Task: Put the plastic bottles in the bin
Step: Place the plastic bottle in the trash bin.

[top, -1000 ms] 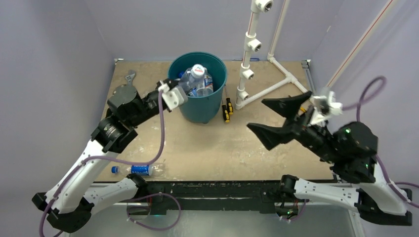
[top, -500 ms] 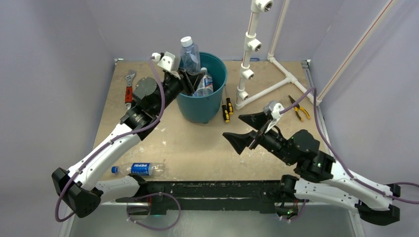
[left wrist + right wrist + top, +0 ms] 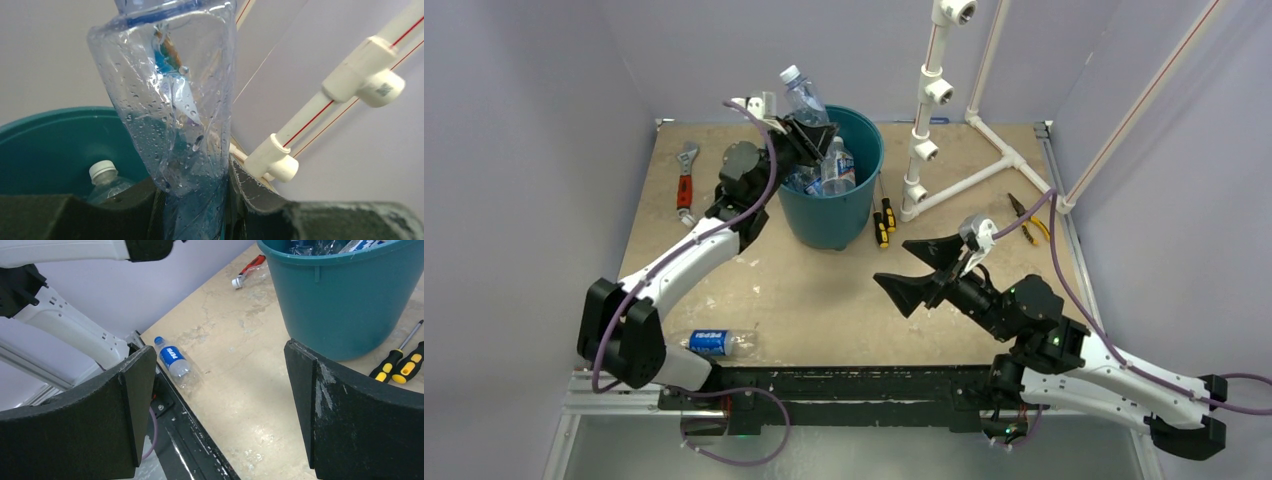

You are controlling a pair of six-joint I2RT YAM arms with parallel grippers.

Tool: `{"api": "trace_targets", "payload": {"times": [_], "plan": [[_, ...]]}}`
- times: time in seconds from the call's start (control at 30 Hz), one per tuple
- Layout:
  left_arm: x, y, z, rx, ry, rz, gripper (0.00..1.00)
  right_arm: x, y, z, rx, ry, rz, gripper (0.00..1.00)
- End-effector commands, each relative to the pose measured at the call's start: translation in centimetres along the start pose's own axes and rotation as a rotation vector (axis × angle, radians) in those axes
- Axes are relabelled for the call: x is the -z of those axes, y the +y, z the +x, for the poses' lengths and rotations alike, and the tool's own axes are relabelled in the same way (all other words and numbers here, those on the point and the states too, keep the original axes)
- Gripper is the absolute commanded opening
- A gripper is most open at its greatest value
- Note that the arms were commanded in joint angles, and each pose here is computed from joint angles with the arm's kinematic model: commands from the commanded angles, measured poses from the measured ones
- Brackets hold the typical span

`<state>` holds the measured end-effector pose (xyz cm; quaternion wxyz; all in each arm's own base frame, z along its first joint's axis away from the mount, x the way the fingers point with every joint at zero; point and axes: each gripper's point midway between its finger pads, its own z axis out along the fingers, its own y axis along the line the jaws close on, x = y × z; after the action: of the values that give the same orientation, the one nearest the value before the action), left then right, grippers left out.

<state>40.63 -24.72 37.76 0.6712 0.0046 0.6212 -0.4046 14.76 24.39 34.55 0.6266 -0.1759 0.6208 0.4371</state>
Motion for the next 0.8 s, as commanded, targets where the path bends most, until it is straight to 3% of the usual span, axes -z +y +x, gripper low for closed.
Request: {"api": "trace_targets", "payload": {"times": [0.0, 0.37, 0.57, 0.77], "plan": [[-2.0, -1.6, -1.5, 0.019, -0.065, 0.081, 0.12, 0.1, -0.1, -1.3, -0.026, -0.05, 0.015, 0.97], [-3.3, -0.2, 2.5, 0.013, 0.026, 0.078, 0.26, 2.4, -2.8, -4.1, -0.009, -0.127, 0.154, 0.97], [-3.6, -0.6, 3.7, -0.034, 0.087, 0.079, 0.46, 2.6, -4.0, -4.0, 0.018, -0.129, 0.216, 0.98], [-3.3, -0.7, 3.0, -0.043, 0.08, 0.066, 0.57, 2.5, -4.3, -4.2, 0.045, -0.122, 0.234, 0.98]]}}
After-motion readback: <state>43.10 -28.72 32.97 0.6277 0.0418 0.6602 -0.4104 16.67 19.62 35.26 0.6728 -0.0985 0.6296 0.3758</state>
